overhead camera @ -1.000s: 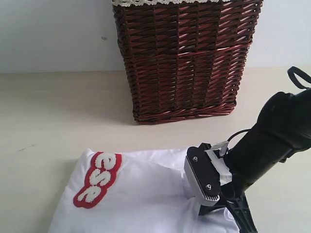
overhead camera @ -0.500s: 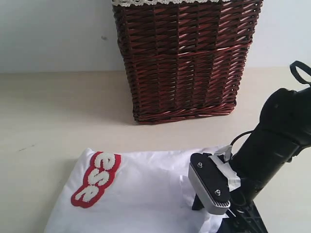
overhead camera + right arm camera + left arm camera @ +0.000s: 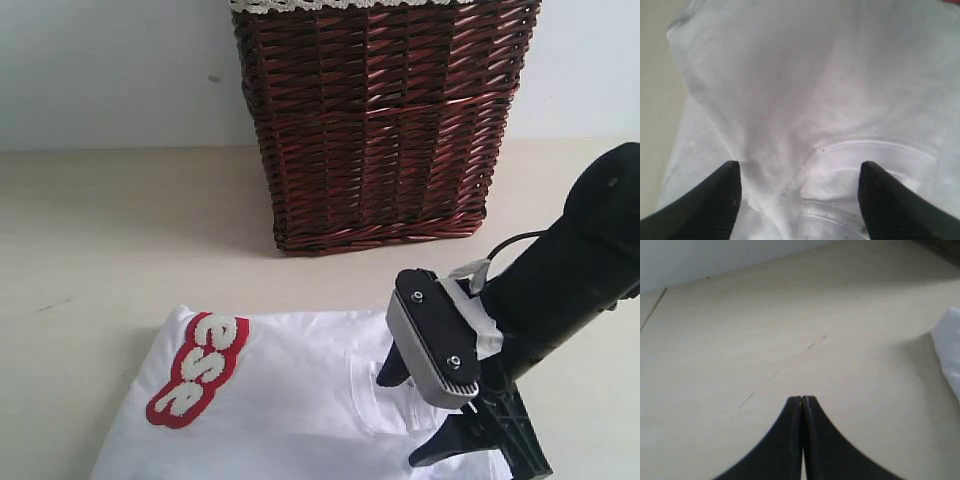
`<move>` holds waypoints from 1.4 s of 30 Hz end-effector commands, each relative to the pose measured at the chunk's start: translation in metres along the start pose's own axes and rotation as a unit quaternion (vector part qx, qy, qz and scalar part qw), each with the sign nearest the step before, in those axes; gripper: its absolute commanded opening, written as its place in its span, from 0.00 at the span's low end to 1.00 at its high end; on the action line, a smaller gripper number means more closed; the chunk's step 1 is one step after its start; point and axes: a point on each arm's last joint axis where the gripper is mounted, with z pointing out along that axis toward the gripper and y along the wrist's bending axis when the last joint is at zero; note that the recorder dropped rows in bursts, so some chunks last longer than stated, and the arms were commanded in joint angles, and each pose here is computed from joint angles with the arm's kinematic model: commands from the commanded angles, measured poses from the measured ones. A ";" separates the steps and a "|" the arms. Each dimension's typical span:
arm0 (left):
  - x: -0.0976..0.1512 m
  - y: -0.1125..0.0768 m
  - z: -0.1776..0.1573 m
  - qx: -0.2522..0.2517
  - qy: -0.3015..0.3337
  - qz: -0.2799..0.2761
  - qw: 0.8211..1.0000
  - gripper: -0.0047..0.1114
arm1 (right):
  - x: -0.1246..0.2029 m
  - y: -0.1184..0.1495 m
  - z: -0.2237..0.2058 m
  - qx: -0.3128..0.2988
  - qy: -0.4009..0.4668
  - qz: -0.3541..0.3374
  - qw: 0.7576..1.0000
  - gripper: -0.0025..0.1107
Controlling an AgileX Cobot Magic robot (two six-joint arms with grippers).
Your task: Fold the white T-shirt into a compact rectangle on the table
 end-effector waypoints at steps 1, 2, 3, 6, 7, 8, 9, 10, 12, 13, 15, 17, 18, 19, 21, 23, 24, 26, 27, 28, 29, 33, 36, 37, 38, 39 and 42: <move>-0.002 0.000 -0.001 -0.001 -0.010 -0.003 1.000 0.04 | 0.006 0.000 0.012 -0.029 -0.003 0.008 1.000 0.59; -0.002 0.000 -0.001 -0.001 -0.010 -0.003 1.000 0.04 | 0.007 0.000 0.015 -0.035 -0.003 0.011 0.999 0.59; -0.002 0.000 -0.001 -0.001 -0.010 -0.003 1.000 0.04 | 0.009 0.000 0.017 -0.040 -0.002 0.014 0.999 0.59; -0.002 0.000 -0.001 -0.001 -0.010 -0.003 1.000 0.04 | 0.011 0.000 0.021 -0.047 -0.001 0.018 0.999 0.59; -0.002 0.000 -0.001 -0.001 -0.010 -0.003 1.000 0.04 | 0.012 0.000 0.021 -0.048 -0.001 0.019 0.999 0.59; -0.002 0.000 -0.001 -0.001 -0.010 -0.003 1.000 0.04 | 0.012 0.001 0.022 -0.049 0.000 0.018 0.999 0.59; -0.002 0.000 -0.001 -0.001 -0.010 -0.003 1.000 0.04 | 0.013 0.000 0.023 -0.050 0.001 0.015 0.999 0.58; -0.002 0.000 -0.001 -0.001 -0.010 -0.003 1.000 0.04 | 0.013 0.000 0.023 -0.049 0.002 0.010 0.999 0.57; -0.002 0.000 -0.001 -0.001 -0.010 -0.003 1.000 0.04 | 0.016 -0.001 0.026 -0.046 0.007 0.007 0.999 0.52; -0.002 0.000 -0.001 -0.001 -0.010 -0.003 1.000 0.04 | 0.017 -0.001 0.028 -0.048 0.010 0.007 0.999 0.49; -0.002 0.000 -0.001 -0.001 -0.010 -0.003 1.000 0.04 | 0.021 -0.001 0.031 -0.058 0.018 0.002 0.998 0.44; -0.002 0.000 -0.001 -0.001 -0.010 -0.003 1.000 0.04 | 0.026 0.001 0.035 -0.072 0.029 -0.005 0.997 0.39; -0.002 0.000 -0.001 -0.001 -0.010 -0.003 1.000 0.04 | 0.027 0.002 0.036 -0.077 0.033 -0.010 0.996 0.37; -0.002 0.000 -0.001 -0.001 -0.010 -0.003 1.000 0.04 | 0.028 0.002 0.036 -0.079 0.035 -0.012 0.996 0.35; -0.002 0.000 -0.001 -0.001 -0.010 -0.003 1.000 0.04 | 0.027 0.001 0.036 -0.076 0.035 -0.011 0.996 0.30; -0.002 0.000 -0.001 -0.001 -0.010 -0.003 1.000 0.04 | 0.026 -0.001 0.035 -0.061 0.030 0.000 0.998 0.22; -0.002 0.000 -0.001 -0.001 -0.010 -0.003 1.000 0.04 | 0.024 -0.003 0.035 -0.051 0.025 0.011 0.998 0.17; -0.002 0.000 -0.001 -0.001 -0.010 -0.003 1.000 0.04 | 0.020 -0.005 0.033 -0.035 0.010 0.030 0.999 0.09; -0.002 0.000 -0.001 -0.001 -0.010 -0.003 1.000 0.04 | 0.017 -0.006 0.032 -0.028 -0.002 0.042 0.999 0.04; -0.002 0.000 -0.001 -0.001 -0.010 -0.003 1.000 0.04 | 0.015 -0.006 0.030 -0.024 -0.010 0.048 0.999 0.02; -0.002 0.000 -0.001 -0.001 -0.010 -0.003 1.000 0.04 | 0.013 -0.007 0.029 -0.021 -0.017 0.054 0.998 0.02; -0.002 0.000 -0.001 -0.001 -0.010 -0.003 1.000 0.04 | 0.009 -0.009 0.024 -0.002 -0.026 0.060 0.998 0.02; -0.002 0.000 -0.001 -0.001 -0.010 -0.003 1.000 0.04 | 0.008 -0.013 0.018 0.030 -0.010 0.048 0.998 0.02; -0.002 0.000 -0.001 -0.001 -0.010 -0.003 1.000 0.04 | 0.007 -0.012 0.012 0.040 0.001 0.031 0.999 0.02; -0.002 0.000 -0.001 -0.001 -0.010 -0.003 1.000 0.04 | 0.006 -0.012 0.009 0.041 0.007 0.020 0.999 0.02; -0.002 0.000 -0.001 -0.001 -0.010 -0.003 1.000 0.04 | 0.003 -0.010 0.000 0.049 0.018 -0.003 0.999 0.02; -0.002 0.000 -0.001 -0.001 -0.010 -0.003 1.000 0.04 | -0.003 -0.009 -0.017 0.087 0.031 -0.023 0.995 0.02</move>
